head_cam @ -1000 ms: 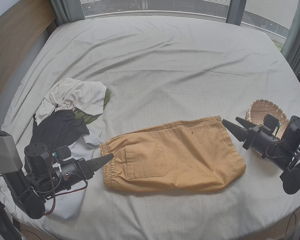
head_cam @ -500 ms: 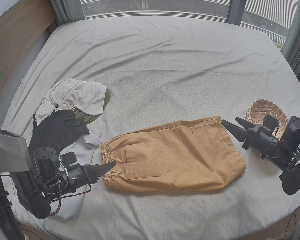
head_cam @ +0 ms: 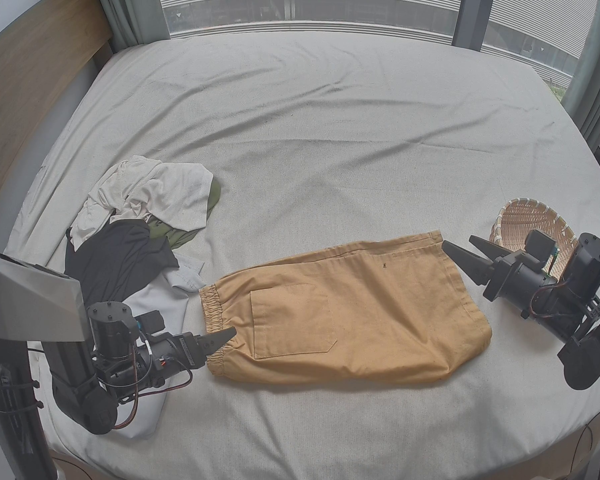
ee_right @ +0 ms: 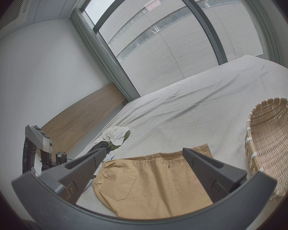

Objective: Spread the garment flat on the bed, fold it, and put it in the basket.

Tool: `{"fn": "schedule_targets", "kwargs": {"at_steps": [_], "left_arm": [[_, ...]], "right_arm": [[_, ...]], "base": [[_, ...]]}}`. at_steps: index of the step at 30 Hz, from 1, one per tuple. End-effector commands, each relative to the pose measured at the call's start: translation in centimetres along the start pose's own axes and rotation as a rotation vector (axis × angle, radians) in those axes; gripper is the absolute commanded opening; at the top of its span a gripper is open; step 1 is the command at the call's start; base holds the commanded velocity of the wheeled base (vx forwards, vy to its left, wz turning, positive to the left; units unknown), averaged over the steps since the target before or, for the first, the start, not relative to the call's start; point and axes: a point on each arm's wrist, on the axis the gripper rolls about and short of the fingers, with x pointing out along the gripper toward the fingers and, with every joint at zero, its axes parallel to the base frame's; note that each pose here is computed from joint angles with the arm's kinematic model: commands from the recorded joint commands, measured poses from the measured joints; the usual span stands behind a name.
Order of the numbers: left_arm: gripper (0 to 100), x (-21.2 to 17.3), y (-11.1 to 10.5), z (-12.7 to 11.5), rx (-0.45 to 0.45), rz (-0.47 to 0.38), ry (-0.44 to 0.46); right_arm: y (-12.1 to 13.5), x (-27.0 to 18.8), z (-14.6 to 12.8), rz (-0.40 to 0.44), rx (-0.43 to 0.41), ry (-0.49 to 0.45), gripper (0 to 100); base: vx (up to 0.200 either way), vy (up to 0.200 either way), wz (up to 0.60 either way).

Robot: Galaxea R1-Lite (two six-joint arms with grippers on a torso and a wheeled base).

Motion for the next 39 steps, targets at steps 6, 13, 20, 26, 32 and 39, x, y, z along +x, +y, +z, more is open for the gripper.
{"fn": "schedule_targets", "kwargs": {"at_steps": [6,13,20,26,32,39], "left_arm": [[100,2.0,1.1,-1.3,-0.010,0.022,0.037],[100,2.7,1.2,-1.1,-0.013,0.009,0.021],[100,4.2,0.8,-1.8,-0.008,-0.021,0.037],[100,5.0,1.1,-2.0,-0.011,-0.021,0.036],[100,5.2,0.8,-2.1,-0.008,-0.031,0.040],[0,5.4,0.7,-2.1,-0.011,-0.037,0.036]], "right_arm": [[0.0,0.0,-0.1,0.003,0.002,0.002,100],[0.2,0.1,-0.1,0.010,0.003,0.005,100],[0.5,0.2,-0.3,0.019,0.007,0.012,100],[0.5,0.2,-0.3,0.020,0.007,0.012,100],[0.6,0.3,-0.4,0.026,0.008,0.014,100],[0.7,0.3,-0.4,0.028,0.009,0.015,100]], "base": [[0.000,0.000,0.00],[0.000,0.000,0.00],[0.000,0.000,0.00],[0.000,0.000,0.00],[0.000,0.000,0.00],[0.000,0.000,0.00]]}}
